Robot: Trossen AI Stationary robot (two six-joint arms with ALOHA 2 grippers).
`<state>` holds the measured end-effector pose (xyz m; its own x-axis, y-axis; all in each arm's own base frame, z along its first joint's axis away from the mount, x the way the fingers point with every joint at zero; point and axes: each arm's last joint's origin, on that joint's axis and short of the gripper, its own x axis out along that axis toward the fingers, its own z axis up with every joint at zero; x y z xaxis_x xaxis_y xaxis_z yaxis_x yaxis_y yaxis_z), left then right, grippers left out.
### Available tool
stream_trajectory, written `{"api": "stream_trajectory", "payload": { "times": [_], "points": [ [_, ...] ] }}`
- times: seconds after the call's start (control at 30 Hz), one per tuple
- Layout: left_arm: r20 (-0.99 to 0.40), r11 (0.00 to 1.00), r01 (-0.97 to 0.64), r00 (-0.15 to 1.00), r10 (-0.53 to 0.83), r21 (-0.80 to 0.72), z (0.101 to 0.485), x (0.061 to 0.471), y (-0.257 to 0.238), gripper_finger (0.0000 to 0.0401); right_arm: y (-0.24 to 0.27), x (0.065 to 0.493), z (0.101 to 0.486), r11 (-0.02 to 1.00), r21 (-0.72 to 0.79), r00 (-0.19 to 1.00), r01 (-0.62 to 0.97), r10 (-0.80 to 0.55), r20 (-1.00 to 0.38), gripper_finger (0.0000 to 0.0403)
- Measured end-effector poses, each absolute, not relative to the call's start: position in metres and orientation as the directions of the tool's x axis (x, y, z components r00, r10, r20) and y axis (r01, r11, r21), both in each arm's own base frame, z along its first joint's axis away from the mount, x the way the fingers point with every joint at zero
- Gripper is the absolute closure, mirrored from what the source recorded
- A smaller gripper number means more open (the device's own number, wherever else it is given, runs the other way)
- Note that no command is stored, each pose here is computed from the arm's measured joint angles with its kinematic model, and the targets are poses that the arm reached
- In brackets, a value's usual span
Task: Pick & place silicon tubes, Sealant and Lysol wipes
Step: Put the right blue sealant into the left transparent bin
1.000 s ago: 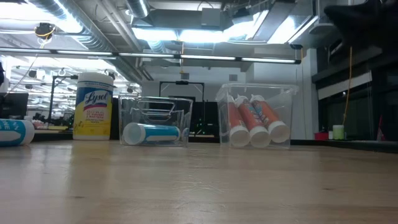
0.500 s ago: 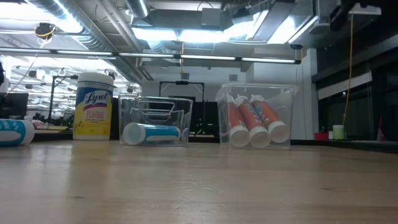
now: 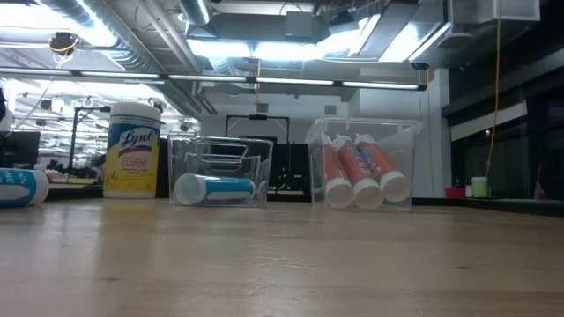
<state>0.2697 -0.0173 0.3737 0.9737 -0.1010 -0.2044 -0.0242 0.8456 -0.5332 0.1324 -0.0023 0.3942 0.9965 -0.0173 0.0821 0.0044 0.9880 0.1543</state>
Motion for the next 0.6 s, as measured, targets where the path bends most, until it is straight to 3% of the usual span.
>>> {"api": "stream_trajectory", "payload": {
  "times": [0.4, 0.6],
  "points": [
    [-0.272, 0.855, -0.081, 0.96, -0.072, -0.512, 0.368, 0.267, -0.014, 0.0187, -0.004, 0.178, 0.444, 0.999, -0.007, 0.991, 0.041, -0.042, -0.124, 0.0391],
    [-0.309, 0.85, -0.124, 0.95, -0.048, -0.512, 0.365, 0.265, -0.009, 0.0187, -0.004, 0.197, 0.456, 0.999, 0.017, 0.992, 0.045, -0.042, -0.118, 0.0391]
  ]
}}
